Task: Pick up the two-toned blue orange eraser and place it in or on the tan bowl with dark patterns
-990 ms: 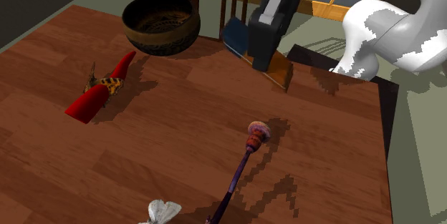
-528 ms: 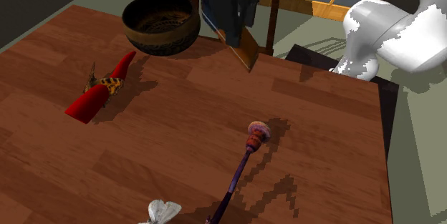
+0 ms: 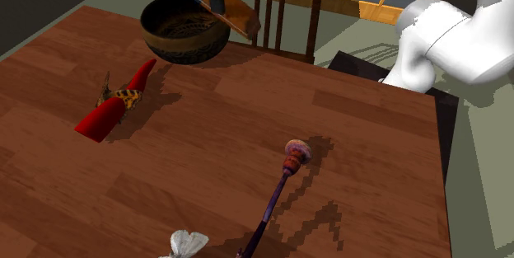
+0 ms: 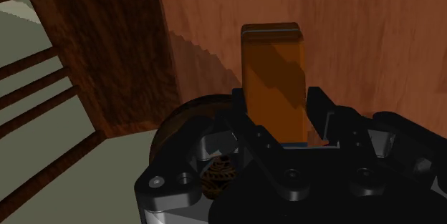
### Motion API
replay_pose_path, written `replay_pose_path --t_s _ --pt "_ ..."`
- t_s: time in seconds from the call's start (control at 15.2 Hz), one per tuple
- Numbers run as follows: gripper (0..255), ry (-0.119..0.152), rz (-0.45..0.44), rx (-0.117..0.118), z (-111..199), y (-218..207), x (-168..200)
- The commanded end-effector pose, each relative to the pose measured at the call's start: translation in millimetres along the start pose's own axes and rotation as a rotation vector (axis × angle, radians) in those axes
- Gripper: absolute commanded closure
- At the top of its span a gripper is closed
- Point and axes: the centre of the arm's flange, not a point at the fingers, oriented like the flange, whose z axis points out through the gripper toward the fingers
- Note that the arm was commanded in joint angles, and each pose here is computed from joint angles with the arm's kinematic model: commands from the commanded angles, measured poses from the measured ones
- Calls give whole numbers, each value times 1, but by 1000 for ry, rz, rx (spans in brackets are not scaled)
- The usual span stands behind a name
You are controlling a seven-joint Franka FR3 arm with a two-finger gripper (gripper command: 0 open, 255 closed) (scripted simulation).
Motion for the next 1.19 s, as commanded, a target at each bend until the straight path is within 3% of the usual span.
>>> replay_pose_path --t_s 0.0,0.59,1.12 --pt "255 1 -2 0 2 5 27" --pt "255 1 -2 0 1 43 138" --pt "255 1 -2 0 43 43 138"
